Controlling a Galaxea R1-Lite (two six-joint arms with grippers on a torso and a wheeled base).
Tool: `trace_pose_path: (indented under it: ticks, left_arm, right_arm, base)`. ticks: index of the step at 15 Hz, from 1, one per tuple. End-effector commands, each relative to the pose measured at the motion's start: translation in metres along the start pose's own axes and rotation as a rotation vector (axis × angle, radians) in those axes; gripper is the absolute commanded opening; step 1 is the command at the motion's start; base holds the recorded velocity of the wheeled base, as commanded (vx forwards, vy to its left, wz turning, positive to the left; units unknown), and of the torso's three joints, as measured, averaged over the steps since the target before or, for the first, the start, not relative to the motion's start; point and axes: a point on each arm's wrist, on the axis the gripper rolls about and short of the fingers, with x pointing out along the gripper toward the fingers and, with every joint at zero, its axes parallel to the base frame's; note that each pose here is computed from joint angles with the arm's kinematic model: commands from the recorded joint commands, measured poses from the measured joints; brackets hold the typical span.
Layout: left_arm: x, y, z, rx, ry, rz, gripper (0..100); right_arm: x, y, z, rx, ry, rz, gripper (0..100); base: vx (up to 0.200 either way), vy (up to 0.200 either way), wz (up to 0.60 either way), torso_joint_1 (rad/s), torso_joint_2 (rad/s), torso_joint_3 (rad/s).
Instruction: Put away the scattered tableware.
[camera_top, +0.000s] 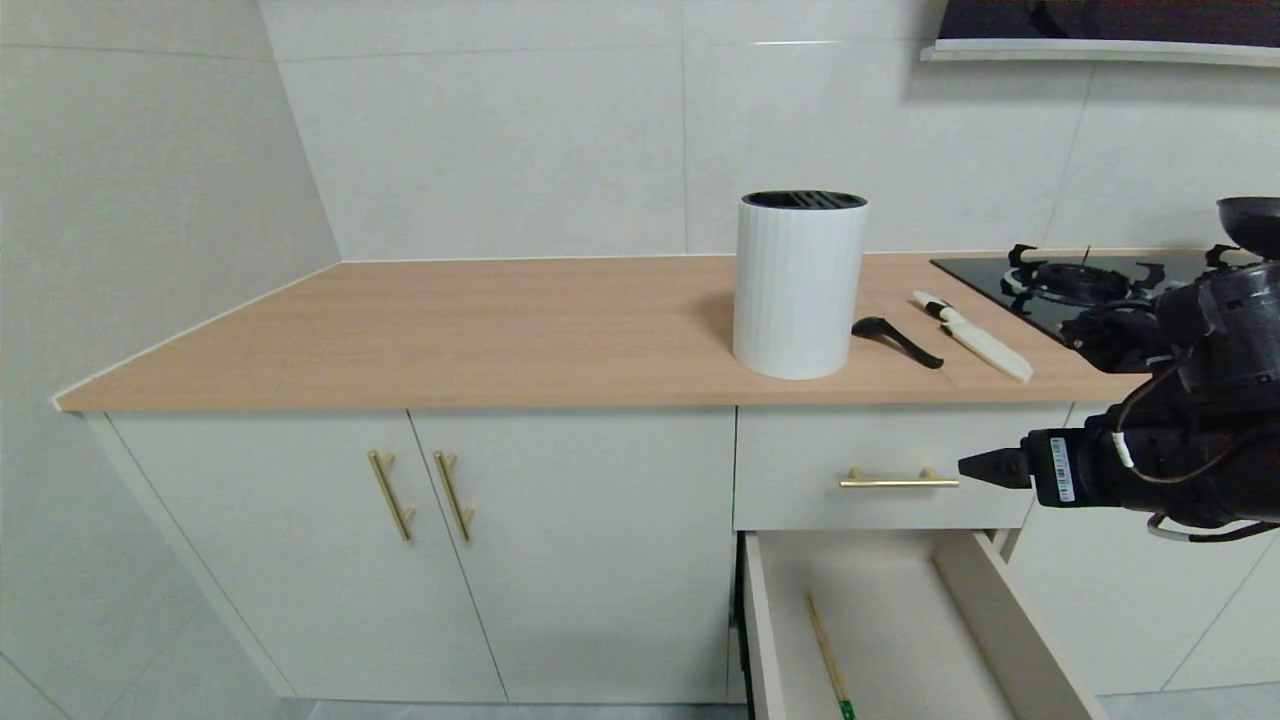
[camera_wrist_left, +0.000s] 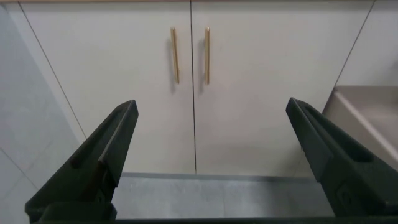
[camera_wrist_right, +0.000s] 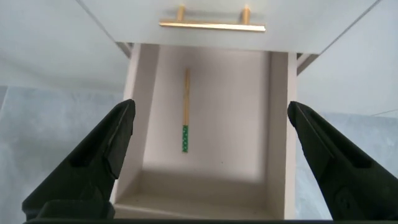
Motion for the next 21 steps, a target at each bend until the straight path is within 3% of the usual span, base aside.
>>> trace_pose_path:
  ticks: [1,6,11,14,17,21]
  left_arm:
    - [0.000,0.000,0.000,0.000,0.000,0.000,100]
    - [0.000,0.000,0.000,0.000,0.000,0.000,100]
    - [0.000,0.000,0.000,0.000,0.000,0.000,100]
    - [0.000,0.000,0.000,0.000,0.000,0.000,100]
    - [0.000,0.000,0.000,0.000,0.000,0.000,100]
    - [0.000,0.000,0.000,0.000,0.000,0.000,100]
  right_arm:
    - [0.002,0.000,-0.001,-0.001,0.009,-0.001,100]
    - [0.007,0.000,-0.003,-0.007,0.023,-0.014,100]
    - [0.016,0.001,-0.004,-0.016,-0.001,-0.026,100]
    - [0.046,-0.009,0.020,-0.027,-0.125,-0.055,100]
    - [0.107,-0.021,0.053,-0.077,-0.271,-0.087,100]
    - [0.161,-0.030,0.073,-0.145,-0.291,-0.029,100]
  base:
    - [0.000,0.000,0.00,0.198,-0.49,-0.295]
    - [0.000,0.000,0.00,0.180,-0.43,-0.257]
    - [0.000,0.000,0.00,0.020,-0.05,-0.023]
    - [0.000,0.000,0.00,0.000,0.00,0.000]
    - [0.000,0.000,0.00,0.000,0.00,0.000]
    - [0.000,0.000,0.00,0.000,0.00,0.000]
